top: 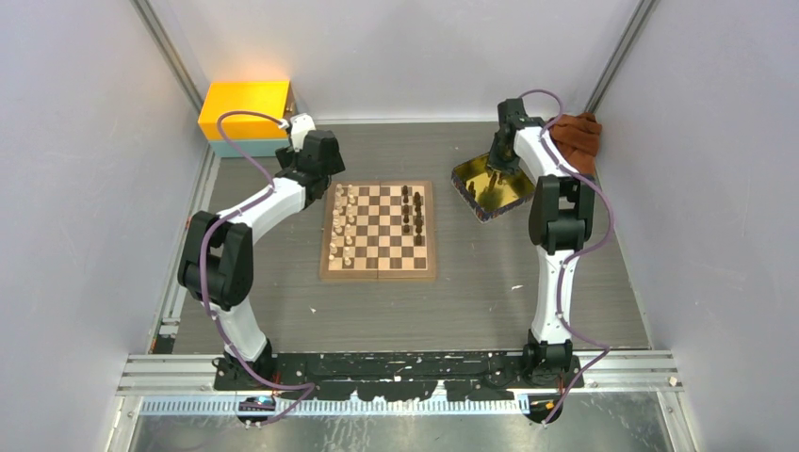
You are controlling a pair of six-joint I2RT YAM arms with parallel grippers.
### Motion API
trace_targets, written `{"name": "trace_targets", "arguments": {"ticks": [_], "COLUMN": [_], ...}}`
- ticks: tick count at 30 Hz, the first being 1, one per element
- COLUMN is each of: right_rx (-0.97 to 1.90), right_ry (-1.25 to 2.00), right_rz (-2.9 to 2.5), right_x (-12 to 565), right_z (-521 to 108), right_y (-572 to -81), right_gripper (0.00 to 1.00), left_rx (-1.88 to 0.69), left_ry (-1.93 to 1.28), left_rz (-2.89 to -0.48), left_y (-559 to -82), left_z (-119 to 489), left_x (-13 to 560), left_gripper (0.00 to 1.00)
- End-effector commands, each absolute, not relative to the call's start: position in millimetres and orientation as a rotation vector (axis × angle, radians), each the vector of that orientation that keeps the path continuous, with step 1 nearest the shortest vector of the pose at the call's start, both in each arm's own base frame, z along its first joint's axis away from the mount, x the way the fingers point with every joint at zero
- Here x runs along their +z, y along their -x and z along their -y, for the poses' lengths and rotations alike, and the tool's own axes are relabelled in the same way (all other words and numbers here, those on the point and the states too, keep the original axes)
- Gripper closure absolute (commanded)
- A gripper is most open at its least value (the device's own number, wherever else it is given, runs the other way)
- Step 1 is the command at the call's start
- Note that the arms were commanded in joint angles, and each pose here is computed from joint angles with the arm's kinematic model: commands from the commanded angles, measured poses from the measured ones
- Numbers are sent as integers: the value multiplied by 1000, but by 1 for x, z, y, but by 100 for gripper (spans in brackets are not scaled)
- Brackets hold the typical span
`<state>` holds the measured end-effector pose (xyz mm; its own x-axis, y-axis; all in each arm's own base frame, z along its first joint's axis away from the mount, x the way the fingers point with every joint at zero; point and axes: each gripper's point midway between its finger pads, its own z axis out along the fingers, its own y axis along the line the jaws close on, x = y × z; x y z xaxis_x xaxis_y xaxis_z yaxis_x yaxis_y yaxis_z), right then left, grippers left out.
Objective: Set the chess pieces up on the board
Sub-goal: Pick up the chess piece from the storage box.
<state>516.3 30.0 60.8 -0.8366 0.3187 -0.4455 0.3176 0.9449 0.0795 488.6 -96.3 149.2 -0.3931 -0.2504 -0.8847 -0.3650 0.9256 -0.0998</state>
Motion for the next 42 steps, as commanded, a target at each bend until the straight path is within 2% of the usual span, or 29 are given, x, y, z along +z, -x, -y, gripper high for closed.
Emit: {"name": "trace_targets", "arguments": {"ticks": [1,17,22,26,31,42], "right_rx": [34,27,28,30,28,44], "right_ry": [-471,-476,-478,-474,-461,-409], "right_rz": [-2576,-2577,-2579,-2571,-2551,-2494], "right_x": [73,68,67,70,80,112], "right_z": [-31,-28,-28,-28,-27,-28], "right_y": [-530,-534,-534,-535,-536,-536], "right_gripper": [61,66,74,87,99,99], "left_rx": [120,125,124,122,119,107], "left_ry": [462,468,469,470,473,476], "left_rz": [-1934,-1941,-1941,-1941,-1941,-1937], "left_y": [-500,-501,-502,-502,-502,-500], "left_z": [94,92,92,91,92,92], "left_x": [166,161,160,160,161,165], "left_gripper": [6,6,6,6,6,6]}}
